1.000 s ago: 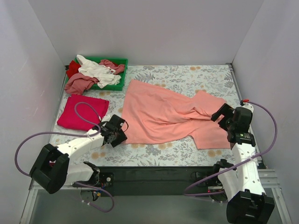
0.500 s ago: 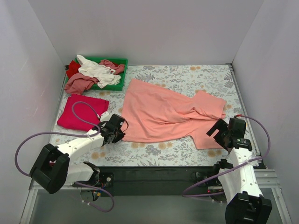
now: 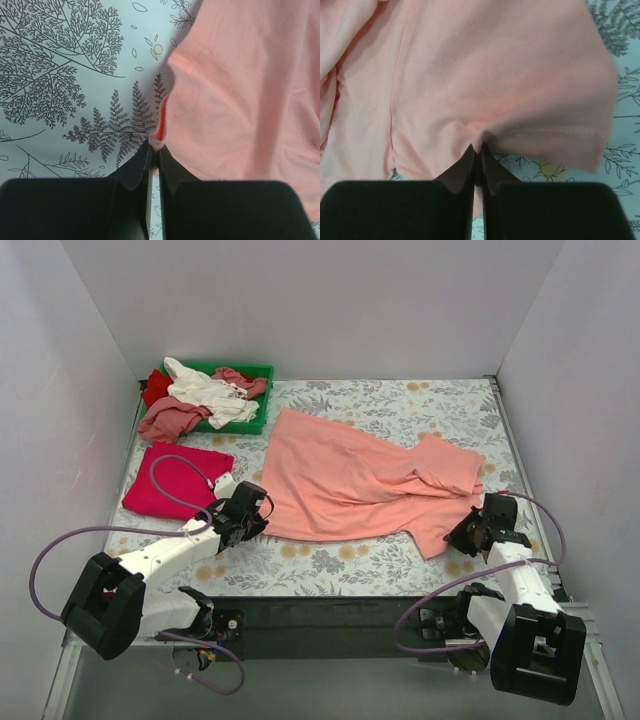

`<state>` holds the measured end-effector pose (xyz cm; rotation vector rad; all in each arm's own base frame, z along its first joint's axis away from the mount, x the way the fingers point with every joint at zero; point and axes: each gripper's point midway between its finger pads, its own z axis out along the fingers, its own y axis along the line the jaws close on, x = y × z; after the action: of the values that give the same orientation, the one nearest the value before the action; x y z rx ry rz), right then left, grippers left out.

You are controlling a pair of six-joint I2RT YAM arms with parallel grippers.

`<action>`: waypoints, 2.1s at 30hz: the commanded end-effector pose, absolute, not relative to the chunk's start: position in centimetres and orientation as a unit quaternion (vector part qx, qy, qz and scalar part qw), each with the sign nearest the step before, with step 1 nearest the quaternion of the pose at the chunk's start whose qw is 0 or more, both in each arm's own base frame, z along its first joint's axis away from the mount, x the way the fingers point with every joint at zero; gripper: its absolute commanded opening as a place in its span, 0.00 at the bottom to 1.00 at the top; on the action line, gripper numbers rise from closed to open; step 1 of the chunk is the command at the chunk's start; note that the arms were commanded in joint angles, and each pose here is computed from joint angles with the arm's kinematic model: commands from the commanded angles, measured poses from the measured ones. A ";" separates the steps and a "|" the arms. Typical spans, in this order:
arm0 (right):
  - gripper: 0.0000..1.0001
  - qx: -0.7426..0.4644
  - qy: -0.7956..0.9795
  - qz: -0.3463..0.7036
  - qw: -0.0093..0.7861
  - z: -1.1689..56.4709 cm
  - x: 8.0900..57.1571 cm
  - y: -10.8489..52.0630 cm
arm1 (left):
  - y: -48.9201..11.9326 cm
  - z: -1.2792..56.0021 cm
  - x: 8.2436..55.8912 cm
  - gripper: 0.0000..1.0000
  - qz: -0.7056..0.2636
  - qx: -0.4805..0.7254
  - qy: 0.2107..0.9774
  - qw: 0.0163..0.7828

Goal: Fold and stack the t-shirts
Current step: Flatten the tshirt out

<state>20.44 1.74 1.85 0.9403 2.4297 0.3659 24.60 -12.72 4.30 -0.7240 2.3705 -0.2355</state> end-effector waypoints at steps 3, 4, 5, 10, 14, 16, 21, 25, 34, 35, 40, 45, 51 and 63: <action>0.01 0.307 0.898 0.125 0.289 1.8 22.3 0.9 | -12.5 5.3 26.6 0.00 -0.078 -0.287 0.888 0.350; 0.01 0.301 0.897 0.126 0.299 2.3 22.6 0.9 | -12.6 5.5 26.7 0.00 -0.080 -0.287 0.888 0.351; 0.01 0.291 0.892 0.135 0.318 3.5 23.5 0.9 | -12.6 5.7 26.8 0.00 -0.080 -0.287 0.887 0.353; 0.01 0.255 0.845 0.133 0.451 11.8 27.0 -0.3 | -13.6 11.0 29.8 0.00 -0.107 -0.272 0.864 0.410; 0.01 0.243 0.782 0.118 0.561 20.6 28.5 -1.7 | -14.0 18.0 32.2 0.00 -0.136 -0.273 0.825 0.476; 0.01 0.240 0.748 0.104 0.610 25.6 28.6 -2.5 | -14.1 21.7 32.8 0.00 -0.159 -0.272 0.803 0.505; 0.01 0.240 0.690 0.061 0.680 35.6 27.6 -4.3 | -13.7 33.4 33.6 0.00 -0.207 -0.260 0.734 0.592; 0.01 0.222 0.652 0.027 0.725 43.7 26.7 -5.3 | -13.7 42.9 32.4 0.00 -0.265 -0.219 0.671 0.656; 0.01 0.166 0.529 -0.009 0.832 61.0 19.2 -4.7 | -13.5 57.9 25.7 0.00 -0.377 -0.115 0.564 0.726; 0.01 0.159 0.517 -0.014 0.841 62.3 18.2 -4.5 | -13.5 58.9 25.0 0.00 -0.385 -0.105 0.556 0.729; 0.01 0.128 0.445 -0.013 0.886 68.1 12.8 -3.2 | -11.5 64.4 20.4 0.00 -0.419 -0.084 0.494 0.758; 0.01 0.080 0.399 -0.014 0.913 71.4 9.4 -1.6 | -9.9 68.0 17.3 0.00 -0.429 -0.069 0.456 0.777; 0.01 0.073 0.410 -0.019 0.909 70.7 11.2 -1.7 | -9.6 66.9 19.3 0.00 -0.397 -0.093 0.472 0.782; 0.01 -0.009 0.573 0.062 0.817 55.3 31.2 -0.4 | -11.3 47.3 39.7 0.00 -0.139 -0.218 0.640 0.724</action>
<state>25.82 -1.16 59.11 0.0644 1.1817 0.0751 32.77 -12.17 55.96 -0.3860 1.2543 -0.5452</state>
